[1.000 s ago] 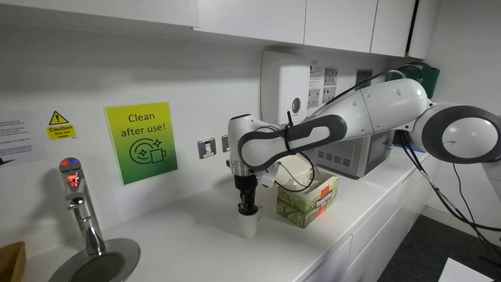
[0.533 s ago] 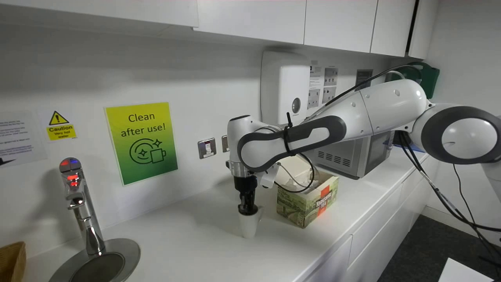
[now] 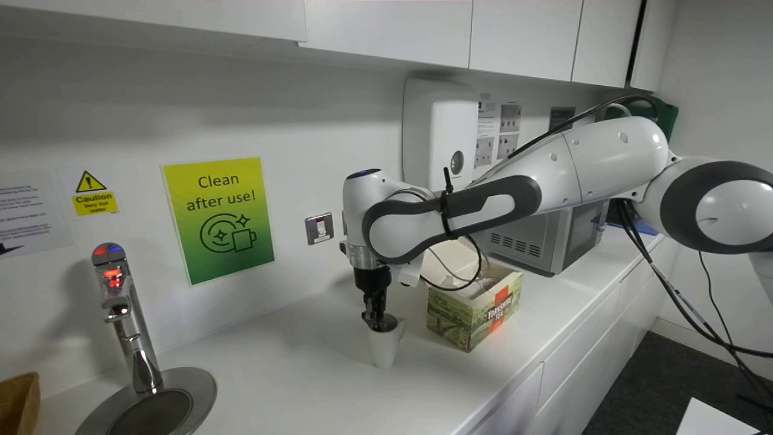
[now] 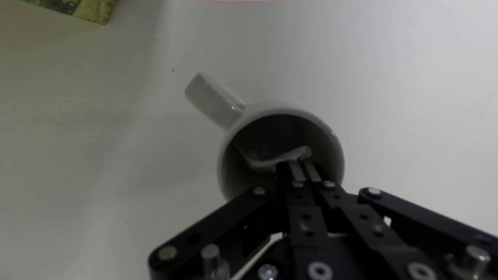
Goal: Move the teabag from the cup to the box
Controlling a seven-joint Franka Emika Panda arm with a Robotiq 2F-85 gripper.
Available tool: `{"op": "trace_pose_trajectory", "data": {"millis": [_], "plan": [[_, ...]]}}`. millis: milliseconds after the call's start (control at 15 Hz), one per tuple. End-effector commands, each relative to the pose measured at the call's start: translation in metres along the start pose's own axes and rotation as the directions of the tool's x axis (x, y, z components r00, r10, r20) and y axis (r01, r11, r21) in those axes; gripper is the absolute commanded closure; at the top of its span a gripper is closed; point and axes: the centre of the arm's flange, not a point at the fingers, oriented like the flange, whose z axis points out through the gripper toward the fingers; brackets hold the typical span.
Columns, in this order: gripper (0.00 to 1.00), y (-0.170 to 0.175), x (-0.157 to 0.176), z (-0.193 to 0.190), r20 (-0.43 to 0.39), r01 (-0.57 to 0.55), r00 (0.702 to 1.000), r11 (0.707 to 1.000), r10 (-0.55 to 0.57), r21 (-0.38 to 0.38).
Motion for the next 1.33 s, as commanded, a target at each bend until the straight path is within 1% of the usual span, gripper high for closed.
{"op": "trace_pose_trajectory", "data": {"millis": [0,333,533,733,1000,1133,1267], "plan": [[1.0,-0.005,-0.009,-0.025,-0.007,0.025,1.0,0.999,-0.025,-0.036],[1.0,-0.008,-0.012,-0.044,-0.035,0.029,0.999,0.998,-0.031,-0.058],[1.0,-0.013,-0.018,-0.067,-0.069,0.033,0.997,0.996,-0.038,-0.079],[1.0,-0.022,-0.029,-0.099,-0.107,0.039,0.993,0.995,-0.049,-0.087],[1.0,-0.029,-0.063,-0.137,-0.156,0.027,0.987,0.997,-0.037,-0.066],[1.0,-0.03,-0.086,-0.148,-0.169,-0.011,0.986,0.998,0.001,-0.059],[1.0,-0.028,-0.111,-0.149,-0.161,-0.067,0.985,0.997,0.061,-0.036]]}}
